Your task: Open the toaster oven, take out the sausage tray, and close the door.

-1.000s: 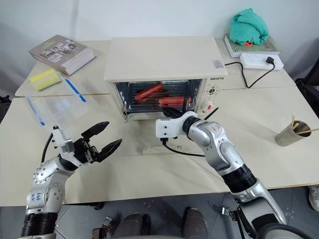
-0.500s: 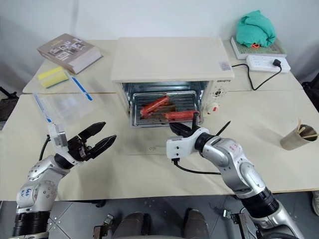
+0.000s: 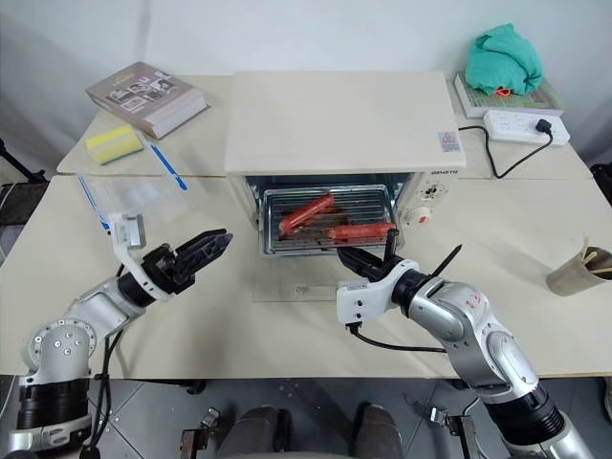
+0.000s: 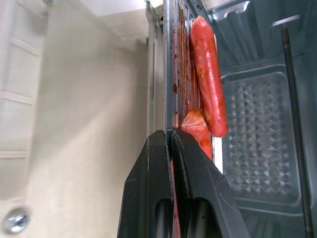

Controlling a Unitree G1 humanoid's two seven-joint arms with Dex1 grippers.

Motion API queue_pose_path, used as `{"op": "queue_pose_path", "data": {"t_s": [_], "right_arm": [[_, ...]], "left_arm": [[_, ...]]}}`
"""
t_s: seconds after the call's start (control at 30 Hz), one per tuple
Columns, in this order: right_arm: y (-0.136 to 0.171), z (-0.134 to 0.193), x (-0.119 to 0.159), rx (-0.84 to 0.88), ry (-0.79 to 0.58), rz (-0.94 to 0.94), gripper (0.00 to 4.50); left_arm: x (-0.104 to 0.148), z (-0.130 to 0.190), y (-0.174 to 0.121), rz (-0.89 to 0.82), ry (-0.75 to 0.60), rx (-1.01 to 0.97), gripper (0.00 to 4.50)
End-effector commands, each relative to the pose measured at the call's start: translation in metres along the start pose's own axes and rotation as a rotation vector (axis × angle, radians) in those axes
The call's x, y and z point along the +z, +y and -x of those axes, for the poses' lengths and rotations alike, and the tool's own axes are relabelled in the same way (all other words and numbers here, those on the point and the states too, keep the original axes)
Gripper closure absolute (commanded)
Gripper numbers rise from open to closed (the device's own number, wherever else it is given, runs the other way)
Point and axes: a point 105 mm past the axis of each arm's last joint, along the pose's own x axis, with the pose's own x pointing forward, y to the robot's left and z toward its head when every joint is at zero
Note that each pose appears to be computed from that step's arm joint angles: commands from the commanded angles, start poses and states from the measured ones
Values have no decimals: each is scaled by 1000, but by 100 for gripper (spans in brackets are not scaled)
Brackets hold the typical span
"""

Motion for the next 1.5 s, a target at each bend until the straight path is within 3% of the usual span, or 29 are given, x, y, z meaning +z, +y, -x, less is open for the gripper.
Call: {"op": "queue_pose_path", "data": {"t_s": [0.03,0.23,0.7,1.2,1.5], "right_arm": [[-20,9,3,-75,-10,52,450],[-29,2,2,-103,-16,59,450],[-33,4,5,-109,-31,81,450],[-28,17,6,-136,7,80,450],[-23,19,15,-66,-68,76,450]], "left_arm": [[1,-5,-4,45,39,11,0],[-10,-14,-7,102,117,11,0],[-5,-32,-1,128,71,19,0],[-13,-40,-6,202,128,-24,0],[-18,-40,-6,271,160,-15,0]]}}
